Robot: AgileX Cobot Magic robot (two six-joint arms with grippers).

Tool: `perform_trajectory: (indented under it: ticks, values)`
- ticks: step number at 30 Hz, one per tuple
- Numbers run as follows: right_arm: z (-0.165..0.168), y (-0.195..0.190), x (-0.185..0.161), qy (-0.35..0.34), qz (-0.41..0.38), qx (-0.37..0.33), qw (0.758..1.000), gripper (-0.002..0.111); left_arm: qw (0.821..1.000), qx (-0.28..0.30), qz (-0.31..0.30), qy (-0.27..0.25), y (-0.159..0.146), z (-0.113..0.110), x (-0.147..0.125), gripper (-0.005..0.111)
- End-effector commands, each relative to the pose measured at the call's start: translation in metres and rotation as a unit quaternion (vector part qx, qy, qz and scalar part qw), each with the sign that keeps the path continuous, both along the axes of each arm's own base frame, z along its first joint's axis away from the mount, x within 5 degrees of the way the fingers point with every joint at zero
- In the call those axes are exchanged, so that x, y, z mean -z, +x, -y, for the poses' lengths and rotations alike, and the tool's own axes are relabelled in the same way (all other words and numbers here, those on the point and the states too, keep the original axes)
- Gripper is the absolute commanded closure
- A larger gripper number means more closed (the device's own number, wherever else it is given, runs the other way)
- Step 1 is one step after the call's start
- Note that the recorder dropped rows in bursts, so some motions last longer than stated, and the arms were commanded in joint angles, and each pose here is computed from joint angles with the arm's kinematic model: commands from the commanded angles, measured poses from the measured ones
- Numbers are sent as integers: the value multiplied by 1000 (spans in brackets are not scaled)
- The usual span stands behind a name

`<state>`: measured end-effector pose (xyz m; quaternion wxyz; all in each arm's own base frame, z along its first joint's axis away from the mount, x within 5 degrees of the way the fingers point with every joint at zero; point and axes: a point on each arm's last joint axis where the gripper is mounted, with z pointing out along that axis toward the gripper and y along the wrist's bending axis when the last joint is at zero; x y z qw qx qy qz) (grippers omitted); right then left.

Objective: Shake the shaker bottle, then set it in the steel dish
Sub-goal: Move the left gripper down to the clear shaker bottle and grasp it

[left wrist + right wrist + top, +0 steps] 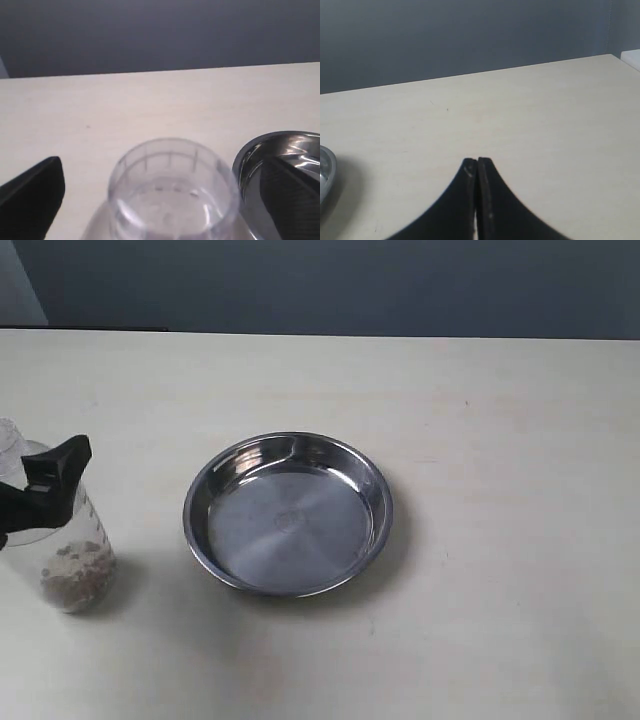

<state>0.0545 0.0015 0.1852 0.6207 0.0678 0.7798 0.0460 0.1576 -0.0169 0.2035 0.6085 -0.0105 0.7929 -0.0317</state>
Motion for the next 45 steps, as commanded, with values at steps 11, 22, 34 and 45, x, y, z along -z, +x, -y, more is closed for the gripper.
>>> perform_trajectory:
  ticks: [11, 22, 34, 45]
  values:
    - [1, 0, -1, -2, 8, 4, 1000, 109, 999, -9, -27, -29, -10, -2, 16, 2]
    - [1, 0, -1, -2, 8, 4, 1000, 109, 996, -6, -73, -45, -13, 0, 24, 22]
    - [1, 0, -1, -2, 8, 4, 1000, 109, 987, 3, -153, -52, -6, 5, 47, 24]
    - [1, 0, -1, -2, 8, 4, 1000, 109, 986, 16, -159, -40, -8, 7, 48, 24]
